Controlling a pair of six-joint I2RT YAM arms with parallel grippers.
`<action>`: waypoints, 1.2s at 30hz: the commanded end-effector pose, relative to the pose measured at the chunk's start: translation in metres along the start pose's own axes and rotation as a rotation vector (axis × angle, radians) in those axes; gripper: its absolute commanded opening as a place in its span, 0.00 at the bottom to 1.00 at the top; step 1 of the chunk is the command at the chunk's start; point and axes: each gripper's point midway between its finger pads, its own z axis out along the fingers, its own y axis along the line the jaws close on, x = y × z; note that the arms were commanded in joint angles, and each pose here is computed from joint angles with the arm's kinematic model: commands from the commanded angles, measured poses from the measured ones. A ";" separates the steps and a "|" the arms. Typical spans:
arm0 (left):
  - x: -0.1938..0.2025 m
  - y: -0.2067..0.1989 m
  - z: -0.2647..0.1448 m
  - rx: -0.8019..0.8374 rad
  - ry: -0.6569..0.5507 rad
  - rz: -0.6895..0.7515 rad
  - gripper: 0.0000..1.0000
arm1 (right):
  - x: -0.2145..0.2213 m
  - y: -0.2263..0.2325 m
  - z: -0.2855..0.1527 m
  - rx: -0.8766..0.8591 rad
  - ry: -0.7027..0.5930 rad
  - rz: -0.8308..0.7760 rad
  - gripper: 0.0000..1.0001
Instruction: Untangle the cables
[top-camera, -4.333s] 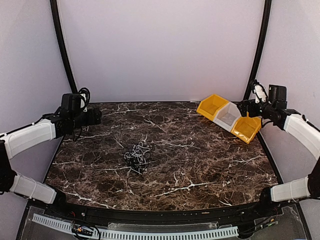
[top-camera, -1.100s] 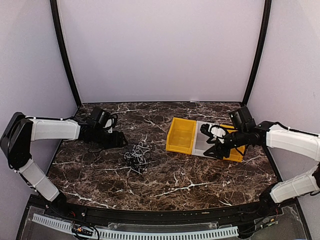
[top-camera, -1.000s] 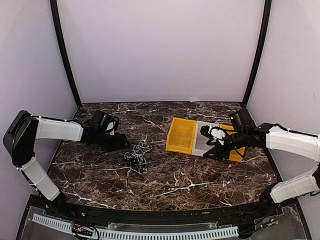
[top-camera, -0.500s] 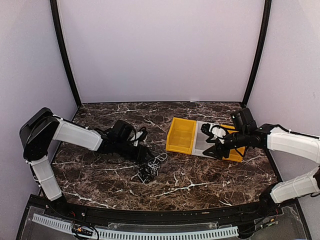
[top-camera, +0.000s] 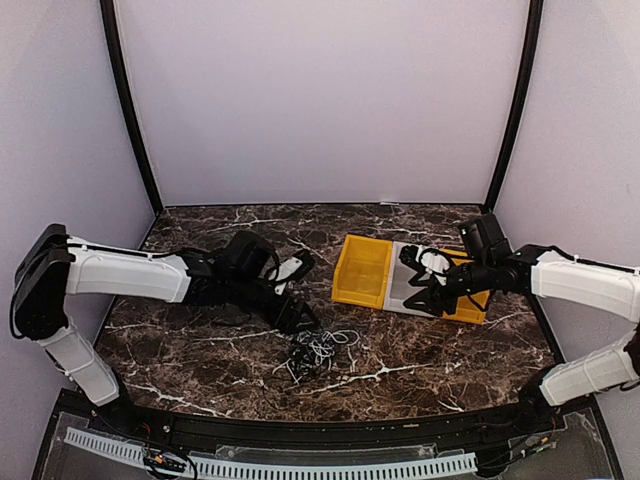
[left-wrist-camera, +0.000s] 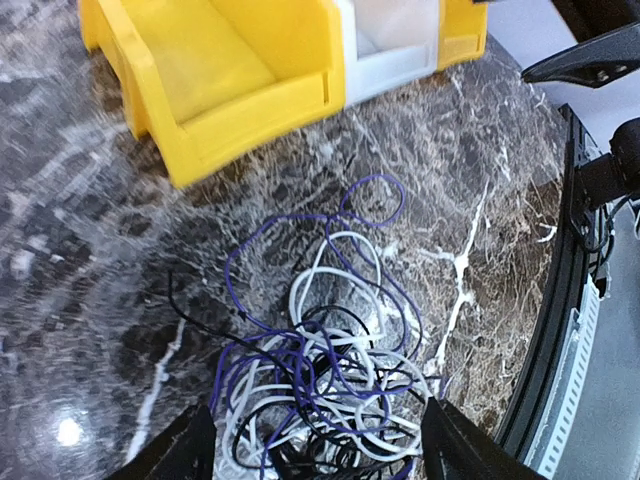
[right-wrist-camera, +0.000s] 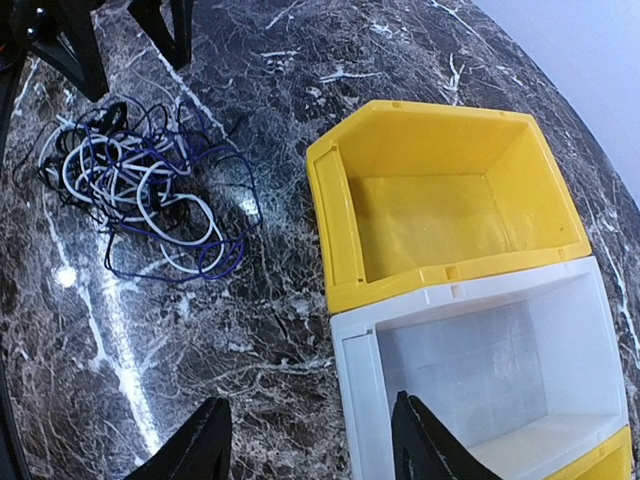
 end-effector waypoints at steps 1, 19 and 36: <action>-0.025 0.011 -0.051 -0.157 -0.094 0.109 0.75 | -0.046 -0.011 -0.005 -0.027 -0.097 -0.011 0.54; -0.021 0.087 -0.088 -0.220 -0.367 -0.403 0.61 | -0.114 0.033 0.140 -0.471 0.101 0.355 0.24; -0.004 0.085 -0.083 -0.197 -0.340 -0.425 0.62 | -0.088 0.039 0.194 -0.468 0.217 0.439 0.30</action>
